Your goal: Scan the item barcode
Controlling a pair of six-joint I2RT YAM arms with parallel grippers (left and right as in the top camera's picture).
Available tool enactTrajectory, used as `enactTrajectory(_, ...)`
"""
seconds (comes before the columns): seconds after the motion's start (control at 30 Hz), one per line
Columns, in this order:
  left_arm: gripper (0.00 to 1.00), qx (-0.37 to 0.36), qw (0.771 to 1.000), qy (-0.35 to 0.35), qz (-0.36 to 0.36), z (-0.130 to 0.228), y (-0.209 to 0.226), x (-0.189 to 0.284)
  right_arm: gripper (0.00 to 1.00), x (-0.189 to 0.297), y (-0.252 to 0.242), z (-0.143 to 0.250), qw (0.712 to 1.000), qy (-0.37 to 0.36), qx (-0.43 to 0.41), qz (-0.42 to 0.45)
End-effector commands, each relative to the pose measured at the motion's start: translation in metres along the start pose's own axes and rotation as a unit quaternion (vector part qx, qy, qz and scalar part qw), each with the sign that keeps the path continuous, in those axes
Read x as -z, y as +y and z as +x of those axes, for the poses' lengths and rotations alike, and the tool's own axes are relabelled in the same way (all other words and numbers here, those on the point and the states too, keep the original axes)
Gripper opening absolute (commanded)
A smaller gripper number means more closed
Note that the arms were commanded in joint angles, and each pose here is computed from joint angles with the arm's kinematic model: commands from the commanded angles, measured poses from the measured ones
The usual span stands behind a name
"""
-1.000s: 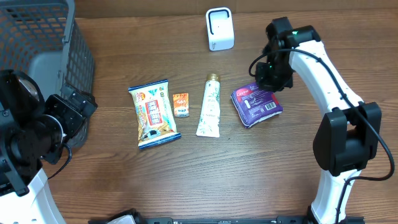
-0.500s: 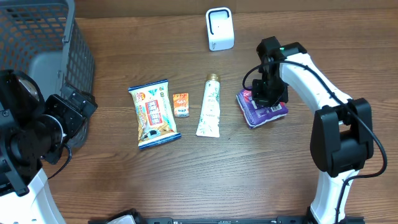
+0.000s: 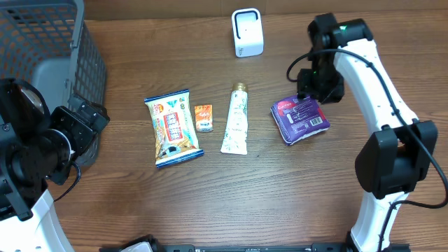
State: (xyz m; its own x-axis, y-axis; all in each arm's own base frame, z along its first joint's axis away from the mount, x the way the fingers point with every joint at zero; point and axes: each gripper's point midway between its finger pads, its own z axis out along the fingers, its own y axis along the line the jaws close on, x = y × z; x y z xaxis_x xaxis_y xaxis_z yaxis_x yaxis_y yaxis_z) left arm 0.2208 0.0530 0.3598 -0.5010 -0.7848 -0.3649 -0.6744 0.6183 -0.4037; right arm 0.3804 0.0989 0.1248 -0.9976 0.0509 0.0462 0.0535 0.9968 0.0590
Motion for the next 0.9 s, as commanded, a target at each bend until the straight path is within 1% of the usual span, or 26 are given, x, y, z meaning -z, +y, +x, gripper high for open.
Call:
enactTrajectory(0.0, 1.00, -0.002, 1.000, -0.004, 0.001, -0.001, 0.001, 0.002, 0.63, 0.001, 0.031, 0.010, 0.998, -0.005, 0.061, -0.015)
enactTrajectory(0.07, 1.00, -0.002, 1.000, -0.003, 0.001, -0.001, 0.001, 0.002, 0.67, -0.006, 0.042, 0.009, 0.997, -0.015, 0.078, -0.006)
enactTrajectory(0.1, 1.00, -0.002, 1.000, -0.004, 0.001, -0.001, 0.001, 0.002, 0.71, -0.010, 0.047, 0.007, 0.997, -0.026, 0.077, 0.007)
enactTrajectory(0.17, 1.00, -0.002, 1.000, -0.004, 0.001, -0.001, 0.001, 0.002, 0.72, -0.019, 0.051, 0.002, 0.996, -0.048, 0.063, 0.038)
enactTrajectory(0.27, 1.00, -0.002, 1.000, -0.004, 0.001, -0.001, 0.001, 0.002, 0.75, -0.033, 0.048, -0.003, 0.989, -0.083, 0.052, 0.109)
enactTrajectory(0.37, 1.00, -0.002, 1.000, -0.004, 0.001, -0.001, 0.001, 0.002, 0.79, -0.042, 0.046, -0.003, 0.977, -0.113, 0.059, 0.171)
enactTrajectory(0.47, 1.00, -0.002, 1.000, -0.004, 0.001, -0.001, 0.001, 0.002, 0.80, -0.050, 0.051, 0.004, 0.965, -0.135, 0.073, 0.213)
enactTrajectory(0.63, 1.00, -0.002, 1.000, -0.004, 0.001, -0.001, 0.001, 0.002, 0.79, -0.058, 0.063, 0.011, 0.949, -0.168, 0.094, 0.250)
enactTrajectory(0.67, 1.00, -0.002, 1.000, -0.004, 0.001, -0.001, 0.001, 0.002, 0.78, -0.058, 0.061, 0.011, 0.942, -0.177, 0.100, 0.267)
enactTrajectory(0.73, 1.00, -0.002, 1.000, -0.004, 0.001, -0.001, 0.001, 0.002, 0.75, -0.060, 0.057, 0.011, 0.938, -0.186, 0.090, 0.279)
enactTrajectory(0.87, 1.00, -0.002, 1.000, -0.004, 0.001, -0.001, 0.001, 0.002, 0.68, -0.076, 0.051, 0.015, 0.938, -0.183, 0.088, 0.281)
